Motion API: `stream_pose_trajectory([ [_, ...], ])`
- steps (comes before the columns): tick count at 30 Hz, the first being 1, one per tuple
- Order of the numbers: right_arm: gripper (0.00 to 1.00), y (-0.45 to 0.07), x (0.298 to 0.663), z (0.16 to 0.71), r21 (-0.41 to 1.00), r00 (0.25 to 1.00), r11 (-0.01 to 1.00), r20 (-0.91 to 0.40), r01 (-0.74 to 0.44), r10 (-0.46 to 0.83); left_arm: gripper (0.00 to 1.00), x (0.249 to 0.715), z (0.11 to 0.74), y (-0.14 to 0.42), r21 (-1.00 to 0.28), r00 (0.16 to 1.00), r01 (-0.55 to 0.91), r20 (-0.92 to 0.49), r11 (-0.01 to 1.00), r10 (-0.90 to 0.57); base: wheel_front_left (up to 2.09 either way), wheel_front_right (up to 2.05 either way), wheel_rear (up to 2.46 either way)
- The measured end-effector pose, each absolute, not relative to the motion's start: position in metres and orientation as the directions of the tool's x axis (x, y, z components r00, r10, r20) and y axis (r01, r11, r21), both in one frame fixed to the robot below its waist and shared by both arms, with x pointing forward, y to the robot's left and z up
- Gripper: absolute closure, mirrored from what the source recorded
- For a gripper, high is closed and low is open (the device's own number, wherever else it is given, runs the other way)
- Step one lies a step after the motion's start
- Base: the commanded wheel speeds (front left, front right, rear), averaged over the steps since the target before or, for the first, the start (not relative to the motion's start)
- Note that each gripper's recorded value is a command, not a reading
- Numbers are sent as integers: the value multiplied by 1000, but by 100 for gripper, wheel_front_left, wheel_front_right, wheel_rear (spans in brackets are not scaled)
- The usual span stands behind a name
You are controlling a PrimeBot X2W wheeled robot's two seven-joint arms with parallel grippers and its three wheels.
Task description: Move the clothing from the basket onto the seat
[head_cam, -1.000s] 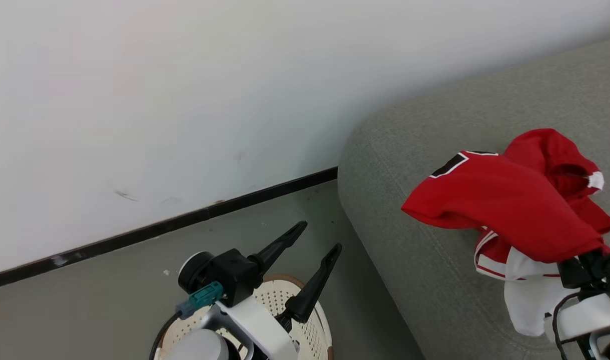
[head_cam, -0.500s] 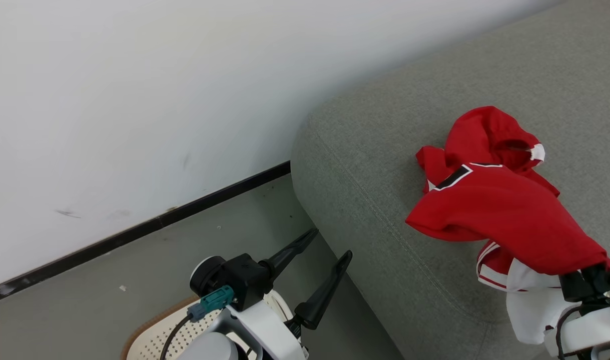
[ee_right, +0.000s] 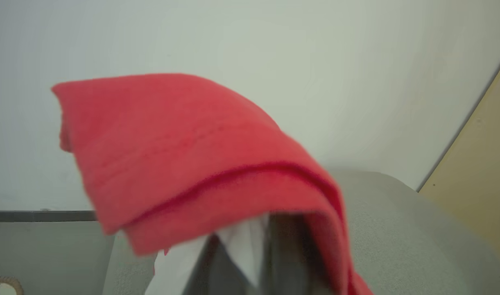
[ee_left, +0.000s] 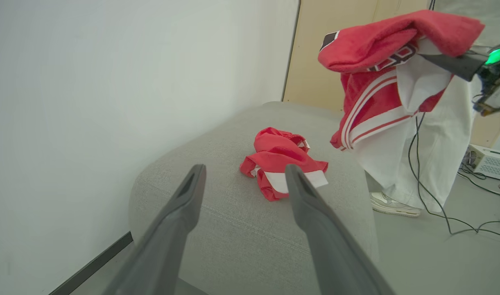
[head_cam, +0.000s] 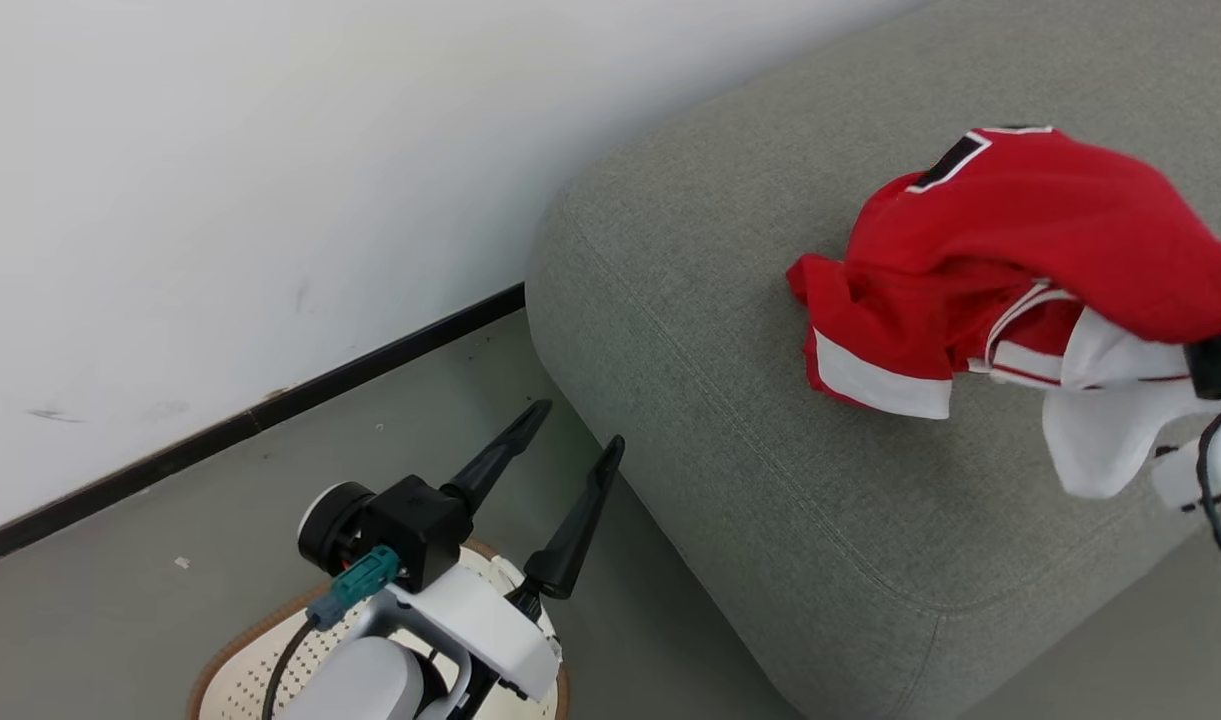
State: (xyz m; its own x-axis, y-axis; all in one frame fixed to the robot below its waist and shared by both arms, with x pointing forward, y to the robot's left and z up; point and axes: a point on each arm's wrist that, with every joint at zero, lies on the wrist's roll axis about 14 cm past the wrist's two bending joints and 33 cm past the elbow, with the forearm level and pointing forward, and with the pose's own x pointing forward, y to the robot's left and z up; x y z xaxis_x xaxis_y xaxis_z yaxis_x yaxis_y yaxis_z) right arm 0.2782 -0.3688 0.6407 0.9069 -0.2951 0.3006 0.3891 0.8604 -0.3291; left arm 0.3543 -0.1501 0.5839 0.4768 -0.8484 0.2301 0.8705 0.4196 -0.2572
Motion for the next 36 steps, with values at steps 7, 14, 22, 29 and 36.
stream_pose_trajectory([
  [7,100,-407,302,661,-306,892,847,275,434,-358,0,373,580,-140,-265,527,843,233,468,-818,0,0,0],
  [14,100,-431,333,667,-287,889,846,234,449,-393,0,390,587,-128,-285,579,811,264,512,-771,0,0,0],
  [22,100,-459,359,636,-283,881,835,114,472,-459,0,405,590,-120,-283,602,795,273,536,-750,0,0,0],
  [29,100,-466,379,590,-307,878,837,-8,454,-479,0,417,579,-110,-275,627,777,245,567,-740,0,0,0],
  [36,100,-453,404,539,-302,885,865,-117,401,-451,0,430,570,-103,-285,645,761,229,583,-729,0,0,0],
])
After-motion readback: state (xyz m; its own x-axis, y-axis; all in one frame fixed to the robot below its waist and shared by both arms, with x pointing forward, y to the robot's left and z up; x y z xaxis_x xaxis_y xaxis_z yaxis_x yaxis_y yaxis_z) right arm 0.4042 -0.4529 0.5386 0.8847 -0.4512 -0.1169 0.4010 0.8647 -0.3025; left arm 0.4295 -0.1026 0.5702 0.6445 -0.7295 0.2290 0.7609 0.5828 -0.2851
